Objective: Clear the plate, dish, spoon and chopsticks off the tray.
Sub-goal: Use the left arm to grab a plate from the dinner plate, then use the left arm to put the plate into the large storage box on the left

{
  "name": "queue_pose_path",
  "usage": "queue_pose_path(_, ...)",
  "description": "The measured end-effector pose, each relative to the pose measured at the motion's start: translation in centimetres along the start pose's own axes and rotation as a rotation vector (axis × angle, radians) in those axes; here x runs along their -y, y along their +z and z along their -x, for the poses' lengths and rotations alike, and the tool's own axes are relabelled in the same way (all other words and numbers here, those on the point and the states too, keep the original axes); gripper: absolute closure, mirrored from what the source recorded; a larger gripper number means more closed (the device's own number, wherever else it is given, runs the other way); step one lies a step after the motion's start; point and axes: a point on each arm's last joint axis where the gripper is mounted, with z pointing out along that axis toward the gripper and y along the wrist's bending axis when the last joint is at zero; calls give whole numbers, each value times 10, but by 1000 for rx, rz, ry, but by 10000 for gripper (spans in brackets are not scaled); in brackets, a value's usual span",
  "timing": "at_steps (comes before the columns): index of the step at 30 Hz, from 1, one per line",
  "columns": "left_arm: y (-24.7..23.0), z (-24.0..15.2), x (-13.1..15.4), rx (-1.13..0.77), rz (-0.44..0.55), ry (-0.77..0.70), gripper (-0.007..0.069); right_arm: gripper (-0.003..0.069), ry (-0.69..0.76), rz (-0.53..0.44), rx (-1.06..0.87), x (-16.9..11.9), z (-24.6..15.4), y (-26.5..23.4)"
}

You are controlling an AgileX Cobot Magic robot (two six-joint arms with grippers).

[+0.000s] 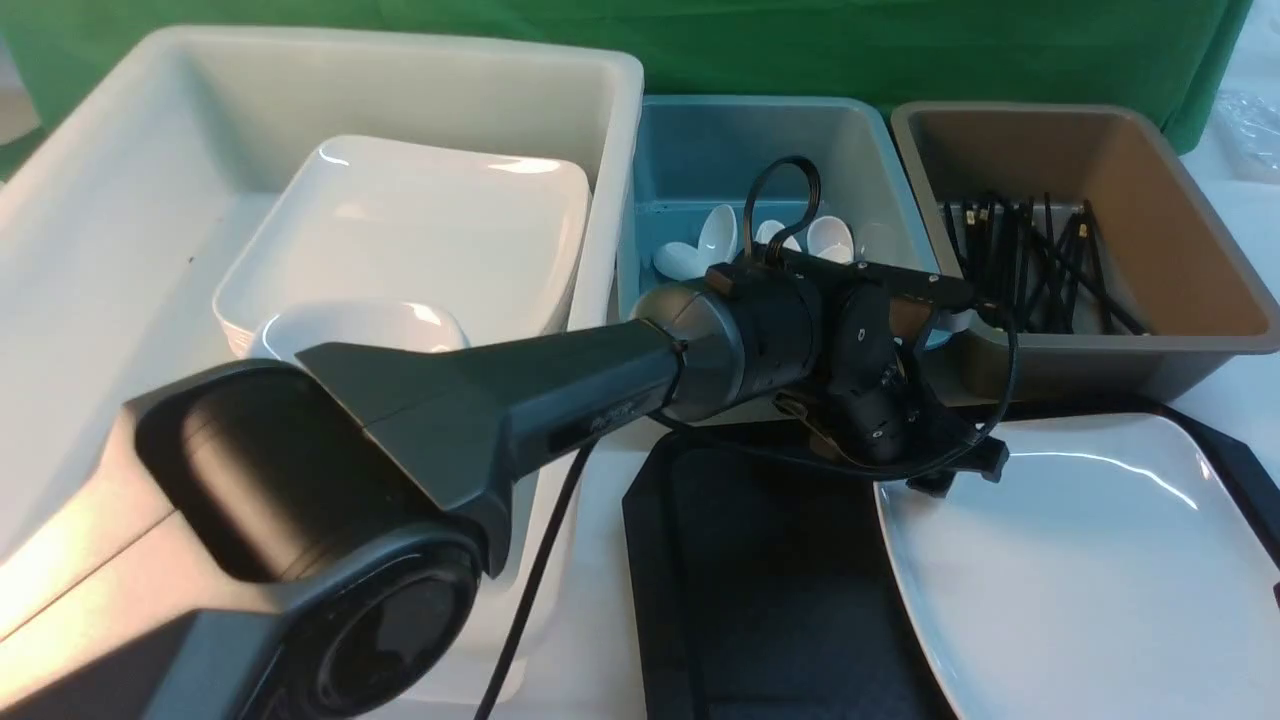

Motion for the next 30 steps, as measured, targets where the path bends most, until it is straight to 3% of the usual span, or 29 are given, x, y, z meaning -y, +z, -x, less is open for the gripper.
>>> queue_pose_path(1, 0, 0, 0, -1, 0, 0, 277, 631, 0, 1, 0, 0, 0, 0)
queue_pose_path(4, -1, 0, -1, -14, -14, -34, 411, 631, 0, 1, 0, 0, 0, 0)
queue_pose_path(6, -1, 0, -1, -19, -33, -63, 438, 631, 0, 1, 0, 0, 0, 0)
queue_pose_path(13, -13, 0, 4, -62, -48, -69, 453, 631, -2, 4, -8, -1, 0, -2)
queue_pose_path(20, -95, 24, 22, 5, -46, 69, 563, 631, -26, 38, 79, -12, 11, -44)
queue_pose_path(25, -150, 32, 30, 51, -33, 158, 593, 631, -47, 56, 186, -21, 12, -75)
queue_pose_path(30, -169, 32, 31, 47, -14, 186, 594, 631, -47, 86, 206, -25, 10, -81)
